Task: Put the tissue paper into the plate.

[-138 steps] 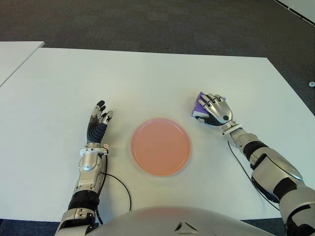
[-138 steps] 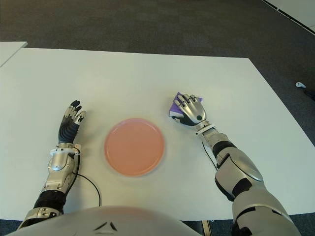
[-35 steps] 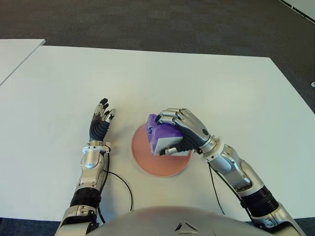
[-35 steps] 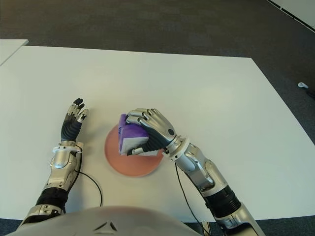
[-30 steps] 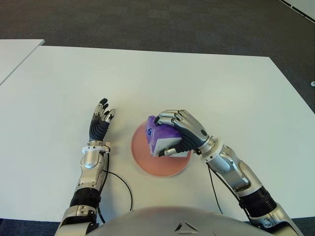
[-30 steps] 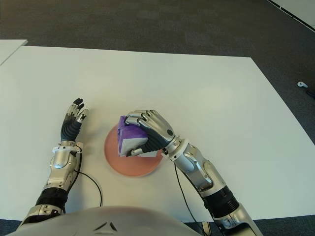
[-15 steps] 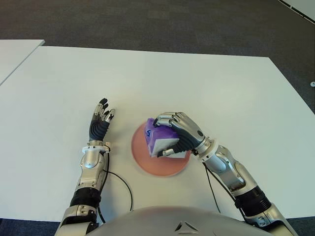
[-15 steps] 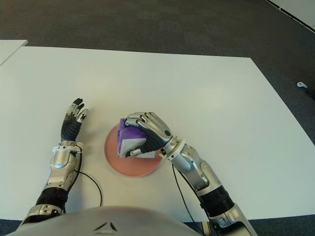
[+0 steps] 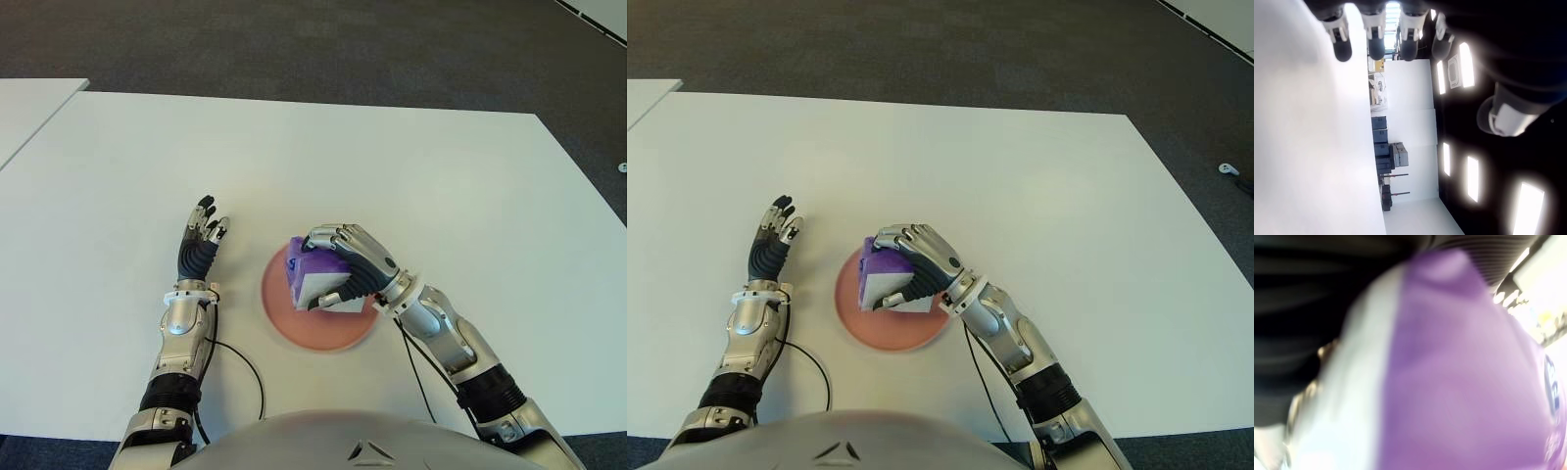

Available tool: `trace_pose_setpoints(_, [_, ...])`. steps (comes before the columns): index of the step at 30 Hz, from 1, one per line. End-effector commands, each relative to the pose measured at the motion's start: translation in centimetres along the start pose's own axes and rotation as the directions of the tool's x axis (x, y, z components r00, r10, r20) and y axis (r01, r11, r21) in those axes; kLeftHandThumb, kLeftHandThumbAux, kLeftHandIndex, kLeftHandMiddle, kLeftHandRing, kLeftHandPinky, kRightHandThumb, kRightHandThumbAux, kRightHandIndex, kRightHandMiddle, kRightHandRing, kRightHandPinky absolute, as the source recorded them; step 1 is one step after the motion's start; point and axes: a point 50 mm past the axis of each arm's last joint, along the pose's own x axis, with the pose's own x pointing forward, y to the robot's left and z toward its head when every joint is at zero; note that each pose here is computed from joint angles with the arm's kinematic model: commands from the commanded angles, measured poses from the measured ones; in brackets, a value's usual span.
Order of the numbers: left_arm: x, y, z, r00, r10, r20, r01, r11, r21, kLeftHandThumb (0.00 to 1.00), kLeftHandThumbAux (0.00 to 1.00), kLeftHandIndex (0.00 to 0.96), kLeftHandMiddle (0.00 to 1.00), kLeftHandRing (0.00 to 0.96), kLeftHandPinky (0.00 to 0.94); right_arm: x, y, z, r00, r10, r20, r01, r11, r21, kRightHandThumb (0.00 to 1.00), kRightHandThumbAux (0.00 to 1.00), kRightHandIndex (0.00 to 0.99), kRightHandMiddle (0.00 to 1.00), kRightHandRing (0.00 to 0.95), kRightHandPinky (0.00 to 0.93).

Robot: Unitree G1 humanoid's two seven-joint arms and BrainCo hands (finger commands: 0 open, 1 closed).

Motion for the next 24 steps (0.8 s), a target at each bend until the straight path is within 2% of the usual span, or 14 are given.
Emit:
trace_pose_setpoints(1, [-1.30,-0.08,-1.58,0.996,-0.017,-0.093,0.016,1.000,-0.002,0.000,0.497,0.000,0.000,0.000,0.000,-0.32,0.29,-0.48,0.989,0.147,-0.009,-0.147,0.985,-0.092,0.188,0.452,0.070,0.095,0.081,0.078])
trace_pose_setpoints(5, [-1.32,-0.06,-1.57,0.995,-0.020,-0.097,0.020,1.000,0.002,0.000,0.494,0.000,0.000,0.000,0.000,-0.34,0.15,-0.59,0.987,0.161,0.005,-0.158,0.976,-0.148,0.111,0.369,0.014,0.019,0.016,0.016])
trace_pose_setpoints(10, [-1.36,-0.04,-1.54,0.995,-0.024,-0.096,0.025,1.000,0.005,0.000,0.495,0.000,0.000,0.000,0.000,-0.42,0.08,-0.64,0.987,0.157,0.022,-0.151,0.973,-0.172,0.072,0.308,0.002,0.003,0.002,0.002])
trace_pose_setpoints(24, [-1.33,-0.06,-1.44,0.995,-0.045,-0.085,0.046,0.999,0.011,0.000,0.491,0.000,0.000,0.000,0.000,-0.41,-0.12,-0.63,0.995,0.080,0.057,-0.069,0.983,-0.167,0.060,0.250,0.000,0.000,0.000,0.000])
